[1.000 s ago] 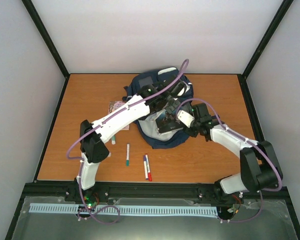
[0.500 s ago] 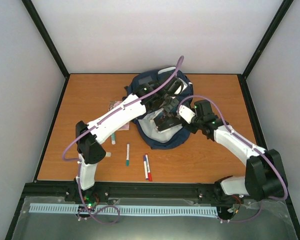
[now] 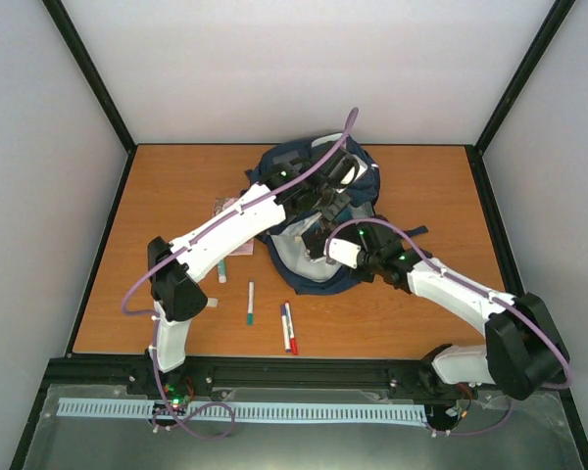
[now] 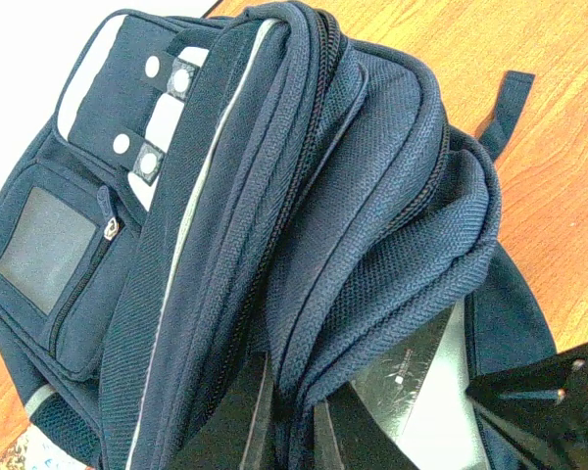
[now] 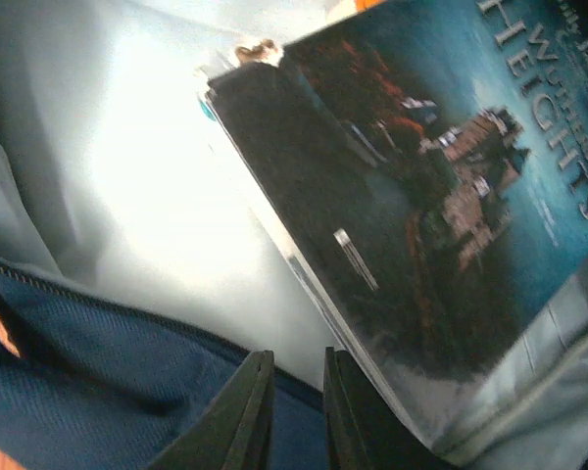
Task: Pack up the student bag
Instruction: Place the book in the student bag.
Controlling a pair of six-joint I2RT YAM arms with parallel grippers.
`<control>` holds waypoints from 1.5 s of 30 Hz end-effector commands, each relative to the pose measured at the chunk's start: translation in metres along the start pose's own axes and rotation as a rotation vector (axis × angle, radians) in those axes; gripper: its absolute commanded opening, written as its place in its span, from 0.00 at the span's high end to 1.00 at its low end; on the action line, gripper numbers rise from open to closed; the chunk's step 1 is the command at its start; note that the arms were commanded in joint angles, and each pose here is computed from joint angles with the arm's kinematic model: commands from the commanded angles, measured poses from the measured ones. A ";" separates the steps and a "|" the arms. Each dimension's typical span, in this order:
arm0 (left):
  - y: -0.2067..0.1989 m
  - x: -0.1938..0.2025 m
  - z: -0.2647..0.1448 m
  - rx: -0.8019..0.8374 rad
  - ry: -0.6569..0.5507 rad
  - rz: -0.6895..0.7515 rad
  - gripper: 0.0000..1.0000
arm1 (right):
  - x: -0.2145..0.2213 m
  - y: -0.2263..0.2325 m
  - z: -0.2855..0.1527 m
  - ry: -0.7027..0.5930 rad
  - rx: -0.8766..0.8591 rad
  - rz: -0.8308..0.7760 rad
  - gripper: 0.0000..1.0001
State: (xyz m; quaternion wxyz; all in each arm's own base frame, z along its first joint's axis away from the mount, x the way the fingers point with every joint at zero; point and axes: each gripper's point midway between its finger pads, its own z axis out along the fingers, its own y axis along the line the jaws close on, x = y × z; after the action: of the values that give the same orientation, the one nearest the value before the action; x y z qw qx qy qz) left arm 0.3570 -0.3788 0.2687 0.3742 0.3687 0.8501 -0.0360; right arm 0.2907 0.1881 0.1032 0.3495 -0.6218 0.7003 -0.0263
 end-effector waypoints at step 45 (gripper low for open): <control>0.003 -0.035 -0.068 0.093 -0.161 -0.070 0.99 | -0.048 -0.015 0.083 0.103 0.105 -0.162 0.86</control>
State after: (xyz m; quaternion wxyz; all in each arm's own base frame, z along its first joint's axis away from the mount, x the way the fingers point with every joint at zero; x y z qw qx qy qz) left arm 0.3418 -0.3730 0.2792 0.3553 0.3798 0.8518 -0.0635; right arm 0.3617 0.2611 0.0488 0.3353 -0.6655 0.6473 -0.1602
